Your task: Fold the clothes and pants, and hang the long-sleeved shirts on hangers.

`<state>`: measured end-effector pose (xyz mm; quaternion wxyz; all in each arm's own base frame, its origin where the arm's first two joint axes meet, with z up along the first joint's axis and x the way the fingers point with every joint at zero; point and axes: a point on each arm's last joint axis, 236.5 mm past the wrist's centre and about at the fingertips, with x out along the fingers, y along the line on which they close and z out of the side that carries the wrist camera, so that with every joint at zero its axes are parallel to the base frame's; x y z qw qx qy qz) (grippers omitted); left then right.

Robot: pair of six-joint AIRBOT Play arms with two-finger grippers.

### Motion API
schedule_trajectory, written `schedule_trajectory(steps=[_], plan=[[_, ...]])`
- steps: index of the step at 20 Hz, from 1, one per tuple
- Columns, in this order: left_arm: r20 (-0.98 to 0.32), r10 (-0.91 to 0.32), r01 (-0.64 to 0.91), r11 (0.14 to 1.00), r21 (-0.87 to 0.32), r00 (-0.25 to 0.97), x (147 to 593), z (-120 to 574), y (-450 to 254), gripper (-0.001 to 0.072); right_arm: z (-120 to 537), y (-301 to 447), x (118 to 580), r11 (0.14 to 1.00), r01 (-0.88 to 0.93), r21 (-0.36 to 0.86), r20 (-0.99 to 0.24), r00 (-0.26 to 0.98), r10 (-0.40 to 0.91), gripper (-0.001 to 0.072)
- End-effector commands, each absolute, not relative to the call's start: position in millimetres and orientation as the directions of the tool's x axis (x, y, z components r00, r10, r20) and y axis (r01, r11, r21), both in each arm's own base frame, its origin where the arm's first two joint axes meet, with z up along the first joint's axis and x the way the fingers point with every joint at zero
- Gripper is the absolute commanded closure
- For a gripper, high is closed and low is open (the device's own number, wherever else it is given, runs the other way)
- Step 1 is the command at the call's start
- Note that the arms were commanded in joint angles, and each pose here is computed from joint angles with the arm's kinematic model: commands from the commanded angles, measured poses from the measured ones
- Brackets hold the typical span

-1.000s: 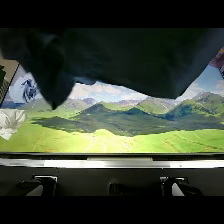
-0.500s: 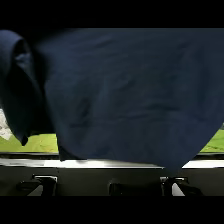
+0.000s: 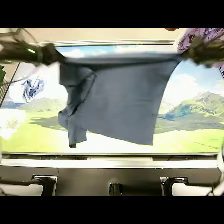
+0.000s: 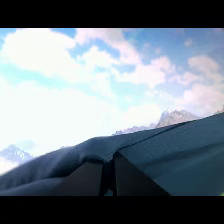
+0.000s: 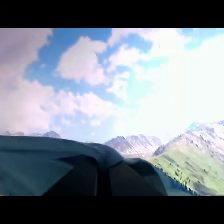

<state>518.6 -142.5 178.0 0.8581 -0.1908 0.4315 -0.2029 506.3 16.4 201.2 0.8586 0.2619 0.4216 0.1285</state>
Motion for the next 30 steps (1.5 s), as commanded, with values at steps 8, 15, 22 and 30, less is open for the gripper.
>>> schedule_trajectory(steps=[8,15,22,30], plan=[[-0.798,-0.571,-0.058,0.805,-0.590,0.192,548,-82,-166,0.0690,-50,113,586,0.819,0.082,0.568,-0.777,0.382,0.501,0.0681],[-0.774,-0.574,0.004,0.804,-0.595,0.267,564,-45,-160,0.0040,-47,125,560,0.821,0.075,0.565,-0.802,0.283,0.526,0.0347],[-0.827,-0.450,0.041,0.884,-0.465,0.337,534,61,-57,-0.0003,26,22,487,0.930,-0.022,0.367,-0.915,0.172,0.365,0.0160],[-0.858,-0.460,-0.260,0.820,-0.509,0.227,406,36,20,-0.0002,-21,-12,365,0.784,0.241,0.572,-0.816,0.073,0.573,0.0159]])
